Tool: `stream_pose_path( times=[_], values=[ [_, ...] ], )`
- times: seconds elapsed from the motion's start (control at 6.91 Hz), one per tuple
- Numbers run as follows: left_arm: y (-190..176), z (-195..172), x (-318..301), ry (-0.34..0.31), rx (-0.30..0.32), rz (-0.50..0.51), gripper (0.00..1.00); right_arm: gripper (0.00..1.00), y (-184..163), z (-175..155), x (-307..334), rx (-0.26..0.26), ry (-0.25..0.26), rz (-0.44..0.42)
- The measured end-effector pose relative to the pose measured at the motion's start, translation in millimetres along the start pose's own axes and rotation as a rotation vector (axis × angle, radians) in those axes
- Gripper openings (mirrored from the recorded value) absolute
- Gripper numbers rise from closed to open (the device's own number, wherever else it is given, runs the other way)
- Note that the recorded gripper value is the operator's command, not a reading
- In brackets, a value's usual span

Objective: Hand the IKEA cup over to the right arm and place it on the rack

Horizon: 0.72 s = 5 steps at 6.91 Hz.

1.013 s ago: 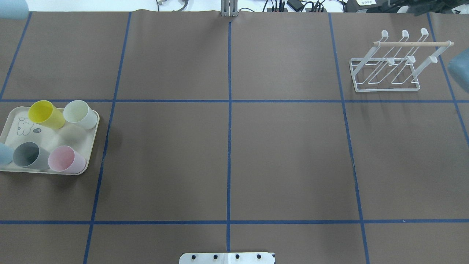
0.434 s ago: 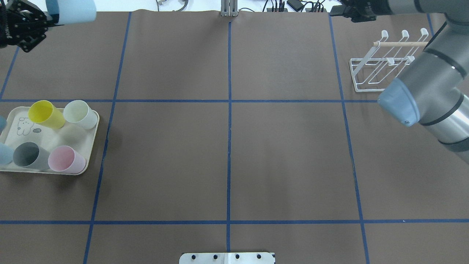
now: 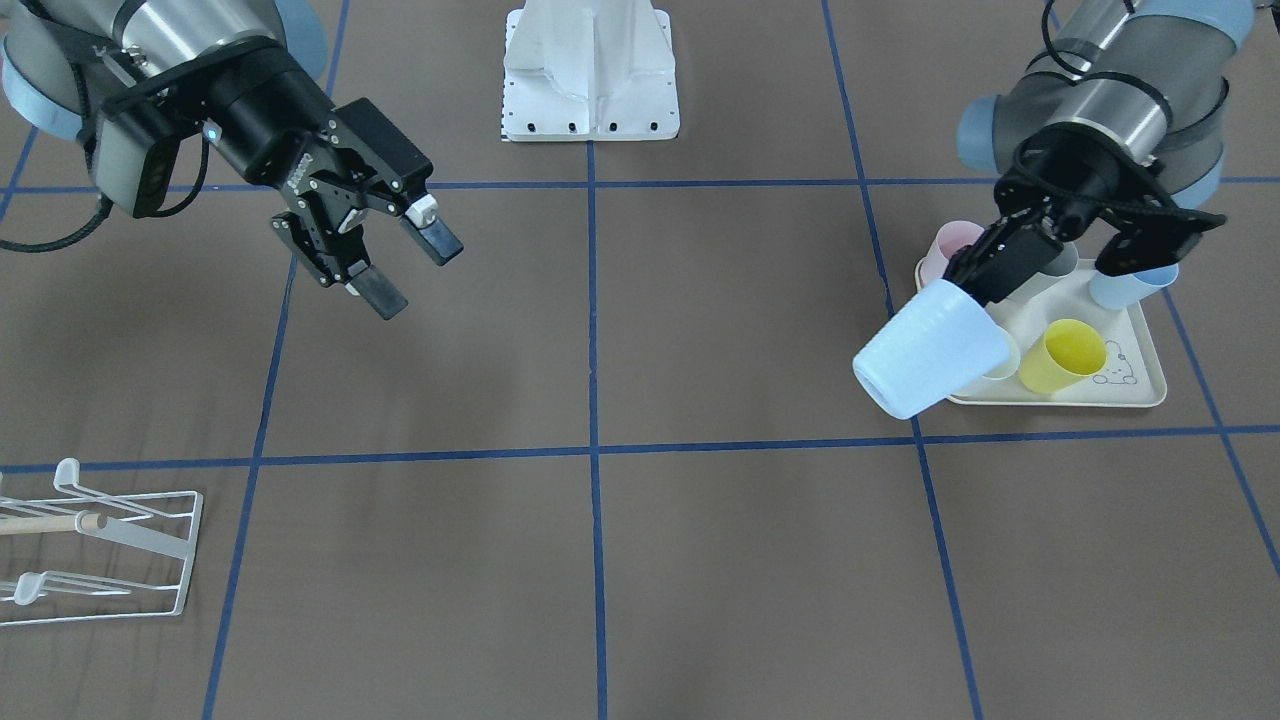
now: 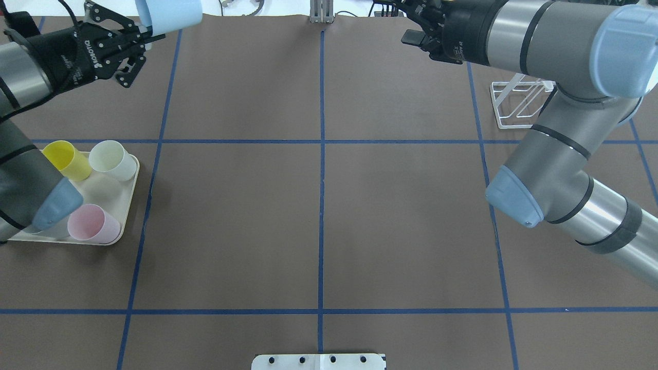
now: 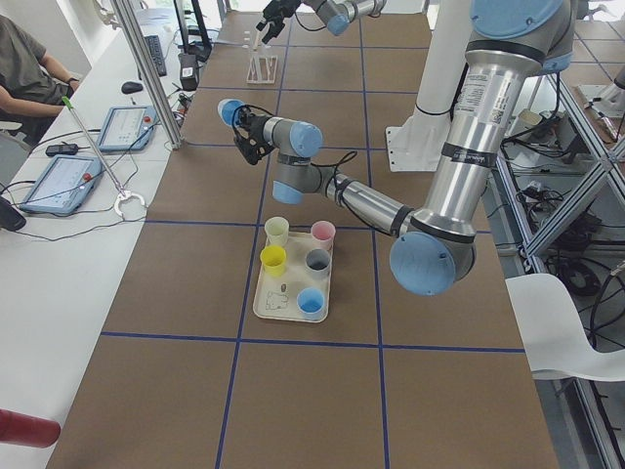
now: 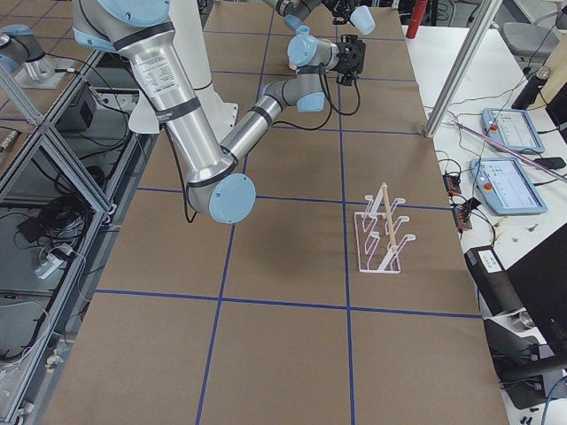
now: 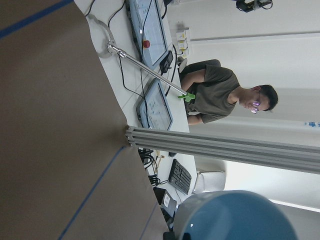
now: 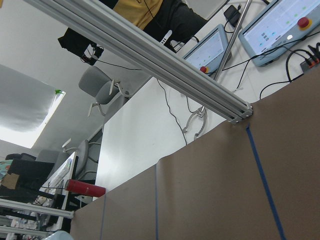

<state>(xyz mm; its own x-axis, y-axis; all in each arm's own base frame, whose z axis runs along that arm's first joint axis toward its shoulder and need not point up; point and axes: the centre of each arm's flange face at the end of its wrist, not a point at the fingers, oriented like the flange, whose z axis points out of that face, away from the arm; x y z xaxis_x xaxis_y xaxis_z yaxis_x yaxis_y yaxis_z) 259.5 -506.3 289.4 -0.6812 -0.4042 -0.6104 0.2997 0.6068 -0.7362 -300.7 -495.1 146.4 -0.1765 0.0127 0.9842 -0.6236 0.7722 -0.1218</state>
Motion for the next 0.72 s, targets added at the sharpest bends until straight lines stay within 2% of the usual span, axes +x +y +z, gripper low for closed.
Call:
stream_pose_path(
  times=[0.43,0.72],
  values=[
    [59.1,24.2,-42.0,0.195,-0.145,-0.283,0.0,0.99,22.6,-3.1,-6.0,-0.009,-0.131,0.078],
    [108.0,55.1,-62.8,0.264,-0.195,-0.384,0.0,0.99,49.9,1.3,-4.7,-0.001,-0.184,0.114]
  ],
)
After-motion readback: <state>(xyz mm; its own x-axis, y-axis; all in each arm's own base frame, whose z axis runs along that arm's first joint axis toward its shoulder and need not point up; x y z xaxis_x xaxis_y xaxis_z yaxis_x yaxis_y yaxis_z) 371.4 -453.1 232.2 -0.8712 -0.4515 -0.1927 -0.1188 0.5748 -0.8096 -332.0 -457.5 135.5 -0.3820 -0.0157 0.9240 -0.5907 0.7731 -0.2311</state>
